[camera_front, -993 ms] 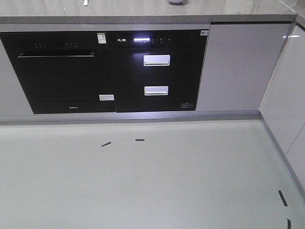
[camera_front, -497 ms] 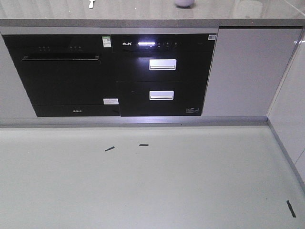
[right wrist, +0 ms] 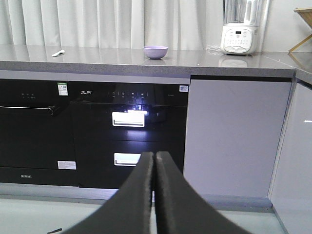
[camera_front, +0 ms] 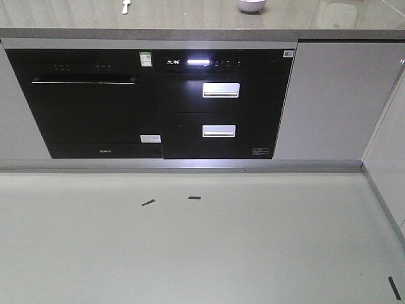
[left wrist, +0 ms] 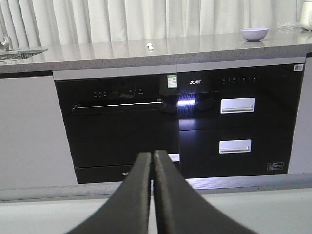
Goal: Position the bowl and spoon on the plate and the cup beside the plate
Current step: 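Continue driving forward toward the counter holding the spoon and bowl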
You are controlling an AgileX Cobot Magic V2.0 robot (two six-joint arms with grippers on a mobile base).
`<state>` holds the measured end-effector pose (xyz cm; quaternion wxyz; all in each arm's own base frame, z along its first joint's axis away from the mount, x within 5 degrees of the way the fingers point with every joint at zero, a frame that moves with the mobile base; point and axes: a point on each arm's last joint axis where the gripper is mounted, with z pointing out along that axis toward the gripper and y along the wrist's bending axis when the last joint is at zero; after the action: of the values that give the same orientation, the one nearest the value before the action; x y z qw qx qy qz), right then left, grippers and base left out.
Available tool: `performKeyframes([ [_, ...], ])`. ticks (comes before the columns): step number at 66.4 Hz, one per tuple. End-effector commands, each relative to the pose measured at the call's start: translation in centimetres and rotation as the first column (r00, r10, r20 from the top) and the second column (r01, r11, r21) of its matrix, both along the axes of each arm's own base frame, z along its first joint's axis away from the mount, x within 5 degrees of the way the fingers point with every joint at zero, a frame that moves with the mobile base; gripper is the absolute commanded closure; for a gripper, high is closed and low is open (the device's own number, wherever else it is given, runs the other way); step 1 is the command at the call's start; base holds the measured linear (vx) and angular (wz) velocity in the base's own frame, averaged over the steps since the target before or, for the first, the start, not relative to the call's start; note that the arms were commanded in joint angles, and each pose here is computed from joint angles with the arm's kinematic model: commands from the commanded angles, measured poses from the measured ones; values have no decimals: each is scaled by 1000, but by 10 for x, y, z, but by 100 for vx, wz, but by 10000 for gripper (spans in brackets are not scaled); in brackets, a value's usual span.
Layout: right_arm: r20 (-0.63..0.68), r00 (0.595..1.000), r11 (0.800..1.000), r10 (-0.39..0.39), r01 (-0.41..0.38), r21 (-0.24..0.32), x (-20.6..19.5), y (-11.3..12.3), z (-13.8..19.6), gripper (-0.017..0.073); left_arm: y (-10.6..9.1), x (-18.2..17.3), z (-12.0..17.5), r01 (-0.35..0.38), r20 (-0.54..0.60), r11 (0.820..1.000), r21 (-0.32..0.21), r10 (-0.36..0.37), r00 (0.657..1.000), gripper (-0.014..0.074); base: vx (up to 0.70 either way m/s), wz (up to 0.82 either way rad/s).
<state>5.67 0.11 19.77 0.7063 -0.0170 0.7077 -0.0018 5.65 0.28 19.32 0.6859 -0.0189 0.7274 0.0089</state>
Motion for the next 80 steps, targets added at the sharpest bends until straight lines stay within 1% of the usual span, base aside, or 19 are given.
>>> performKeyframes([
  [1,79,997,1000,3,-3,-2,-1,0,6,562,-1,-1,9,8,79,1000,-10,-7,997,600,7,3],
  [80,79,997,1000,3,-3,-2,-1,0,6,562,-1,-1,9,8,79,1000,-10,-7,997,600,8,0],
])
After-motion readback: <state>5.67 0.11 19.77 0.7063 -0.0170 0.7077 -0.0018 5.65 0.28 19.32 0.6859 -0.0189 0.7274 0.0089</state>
